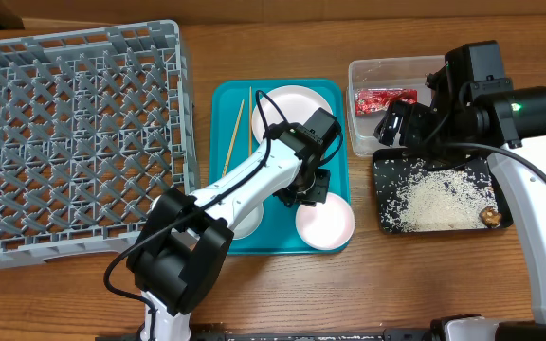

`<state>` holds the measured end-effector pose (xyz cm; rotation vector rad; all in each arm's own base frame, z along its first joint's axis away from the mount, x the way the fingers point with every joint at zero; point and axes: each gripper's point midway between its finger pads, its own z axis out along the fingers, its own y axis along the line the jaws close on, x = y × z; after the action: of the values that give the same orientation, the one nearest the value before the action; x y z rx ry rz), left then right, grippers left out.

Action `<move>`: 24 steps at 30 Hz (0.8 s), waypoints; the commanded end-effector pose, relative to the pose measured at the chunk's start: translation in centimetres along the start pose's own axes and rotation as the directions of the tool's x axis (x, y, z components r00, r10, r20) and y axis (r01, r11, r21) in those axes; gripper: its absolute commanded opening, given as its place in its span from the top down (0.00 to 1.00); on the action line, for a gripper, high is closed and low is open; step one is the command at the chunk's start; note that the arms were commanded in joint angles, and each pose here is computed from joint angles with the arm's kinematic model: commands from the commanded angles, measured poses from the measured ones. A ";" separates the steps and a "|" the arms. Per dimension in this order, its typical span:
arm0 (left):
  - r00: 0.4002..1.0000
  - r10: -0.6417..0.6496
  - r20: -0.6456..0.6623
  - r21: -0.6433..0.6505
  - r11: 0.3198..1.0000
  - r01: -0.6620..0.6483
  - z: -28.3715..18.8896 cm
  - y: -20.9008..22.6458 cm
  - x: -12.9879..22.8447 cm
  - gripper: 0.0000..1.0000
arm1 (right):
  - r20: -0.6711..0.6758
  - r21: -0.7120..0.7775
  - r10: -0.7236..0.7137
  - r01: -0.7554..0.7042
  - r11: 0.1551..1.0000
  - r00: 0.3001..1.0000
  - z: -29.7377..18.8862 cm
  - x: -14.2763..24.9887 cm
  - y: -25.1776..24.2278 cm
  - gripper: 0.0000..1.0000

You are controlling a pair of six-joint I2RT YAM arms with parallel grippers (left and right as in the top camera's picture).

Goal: Sort waste into correct bins and load items into the dishwasher
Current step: 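Reach the left gripper to the small pink bowl and grasp its rim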

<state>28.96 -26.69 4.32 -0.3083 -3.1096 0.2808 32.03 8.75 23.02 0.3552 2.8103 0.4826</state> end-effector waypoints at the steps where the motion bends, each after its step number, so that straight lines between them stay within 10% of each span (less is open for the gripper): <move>1: 1.000 -0.020 -0.016 -0.004 1.000 0.020 0.4 0.3 0.3 0.84 | 0.023 0.002 -0.001 0.001 1.000 1.000 -0.5 -0.3 0.0 0.00; 11: 0.999 0.020 -0.033 -0.009 1.000 -0.020 0.9 -0.3 0.9 0.80 | 0.024 0.002 -0.001 0.001 1.000 1.000 -0.5 -0.3 0.0 0.00; 17: 0.993 0.067 -0.102 0.066 0.996 -0.060 0.8 -1.5 2.4 0.58 | 0.024 0.001 -0.001 0.001 1.000 1.000 -0.5 -0.3 0.0 0.00; 24: 0.990 0.070 -0.123 0.063 0.996 -0.062 0.7 -1.3 2.9 0.91 | 0.024 0.002 -0.001 0.001 1.000 1.000 -0.5 -0.3 0.0 0.00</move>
<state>26.81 -27.00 4.42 -0.3939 -3.0179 0.3050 32.03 8.75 23.02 0.3558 2.8103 0.4827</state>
